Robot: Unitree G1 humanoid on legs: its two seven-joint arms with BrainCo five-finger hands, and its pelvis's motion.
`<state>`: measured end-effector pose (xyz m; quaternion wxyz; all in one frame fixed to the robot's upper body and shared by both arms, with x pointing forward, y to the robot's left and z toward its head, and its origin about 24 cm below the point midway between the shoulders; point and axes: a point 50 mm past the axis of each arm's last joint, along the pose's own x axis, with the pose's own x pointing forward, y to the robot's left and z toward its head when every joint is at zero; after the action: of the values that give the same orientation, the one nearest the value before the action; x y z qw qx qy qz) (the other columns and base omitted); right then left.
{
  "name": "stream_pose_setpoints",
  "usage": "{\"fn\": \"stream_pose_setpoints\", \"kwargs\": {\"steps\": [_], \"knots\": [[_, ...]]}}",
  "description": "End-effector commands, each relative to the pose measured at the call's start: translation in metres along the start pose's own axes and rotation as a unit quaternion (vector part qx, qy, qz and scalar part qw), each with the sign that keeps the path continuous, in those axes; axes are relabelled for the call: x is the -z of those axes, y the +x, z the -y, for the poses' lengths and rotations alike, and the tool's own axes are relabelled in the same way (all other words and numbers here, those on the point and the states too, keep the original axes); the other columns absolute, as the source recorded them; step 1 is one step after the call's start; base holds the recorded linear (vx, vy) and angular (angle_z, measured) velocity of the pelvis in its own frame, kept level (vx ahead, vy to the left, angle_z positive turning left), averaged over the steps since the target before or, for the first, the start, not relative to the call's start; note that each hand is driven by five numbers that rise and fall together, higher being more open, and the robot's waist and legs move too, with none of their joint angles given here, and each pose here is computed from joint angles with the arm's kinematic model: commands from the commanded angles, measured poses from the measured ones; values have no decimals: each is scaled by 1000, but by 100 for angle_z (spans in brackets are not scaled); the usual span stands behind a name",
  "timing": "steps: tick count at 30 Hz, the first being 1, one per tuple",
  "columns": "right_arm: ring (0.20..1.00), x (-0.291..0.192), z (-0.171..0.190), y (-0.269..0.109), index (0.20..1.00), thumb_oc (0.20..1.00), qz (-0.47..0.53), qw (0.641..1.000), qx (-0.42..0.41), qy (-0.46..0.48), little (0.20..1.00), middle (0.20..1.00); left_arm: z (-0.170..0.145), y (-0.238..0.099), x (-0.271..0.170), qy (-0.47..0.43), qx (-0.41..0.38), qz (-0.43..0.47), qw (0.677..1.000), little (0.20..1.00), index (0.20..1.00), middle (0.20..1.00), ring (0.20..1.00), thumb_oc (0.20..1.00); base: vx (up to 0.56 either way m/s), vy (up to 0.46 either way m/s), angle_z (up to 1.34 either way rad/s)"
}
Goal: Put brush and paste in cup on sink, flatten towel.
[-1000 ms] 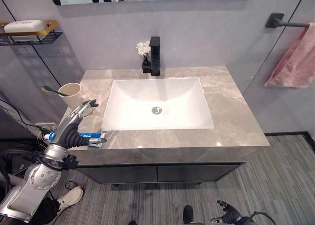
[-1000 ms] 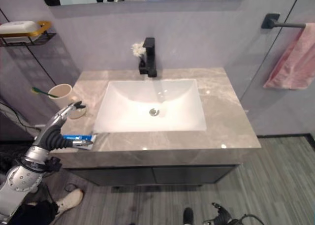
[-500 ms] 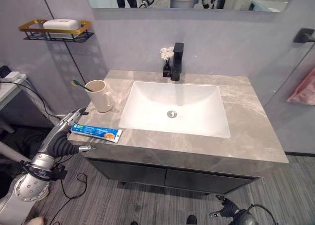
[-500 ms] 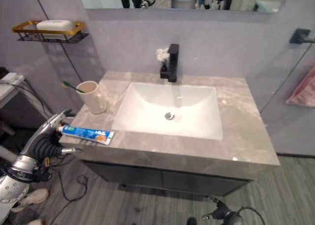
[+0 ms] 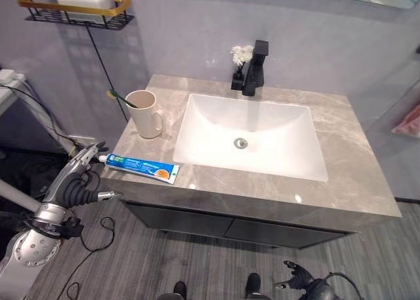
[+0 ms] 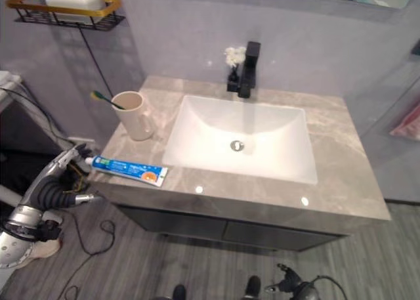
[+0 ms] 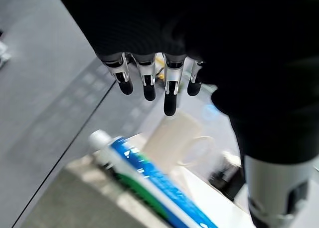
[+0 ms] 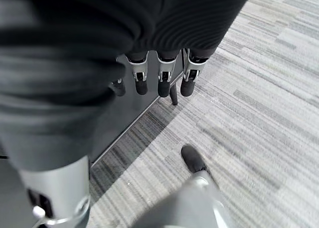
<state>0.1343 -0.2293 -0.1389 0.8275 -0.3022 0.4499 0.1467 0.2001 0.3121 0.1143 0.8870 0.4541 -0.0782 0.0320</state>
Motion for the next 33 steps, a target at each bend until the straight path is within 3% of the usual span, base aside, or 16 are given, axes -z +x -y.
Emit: {"fn": "stream_pose_setpoints", "kwargs": {"steps": [1, 3, 10, 19, 33], "knots": [[1000, -8, 26, 2, 1000, 1000, 13, 1000, 21, -19, 1000, 1000, -27, 16, -21, 7, -58, 57, 997, 1000, 1000, 1000, 1000, 1000, 8, 19, 12], [1000, 3, 26, -1, 1000, 1000, -3, 999, 25, -24, 1000, 1000, -11, 20, -18, -17, -46, 52, 997, 1000, 1000, 1000, 1000, 1000, 56, 5, 7], [1000, 25, 41, -10, 1000, 1000, -31, 997, 64, -1, 1000, 1000, 3, 33, -27, -39, -34, 74, 996, 1000, 1000, 1000, 1000, 1000, -9, 39, 32], [1000, 42, 46, -16, 1000, 1000, -61, 995, 78, 10, 1000, 1000, -8, 32, -26, -28, -40, 75, 996, 1000, 1000, 1000, 1000, 1000, 96, 285, -11], [1000, 9, 36, -7, 1000, 1000, -4, 998, 53, -15, 1000, 1000, -36, 32, -38, 14, -21, 103, 994, 1000, 1000, 1000, 1000, 1000, -15, 124, -10]]}}
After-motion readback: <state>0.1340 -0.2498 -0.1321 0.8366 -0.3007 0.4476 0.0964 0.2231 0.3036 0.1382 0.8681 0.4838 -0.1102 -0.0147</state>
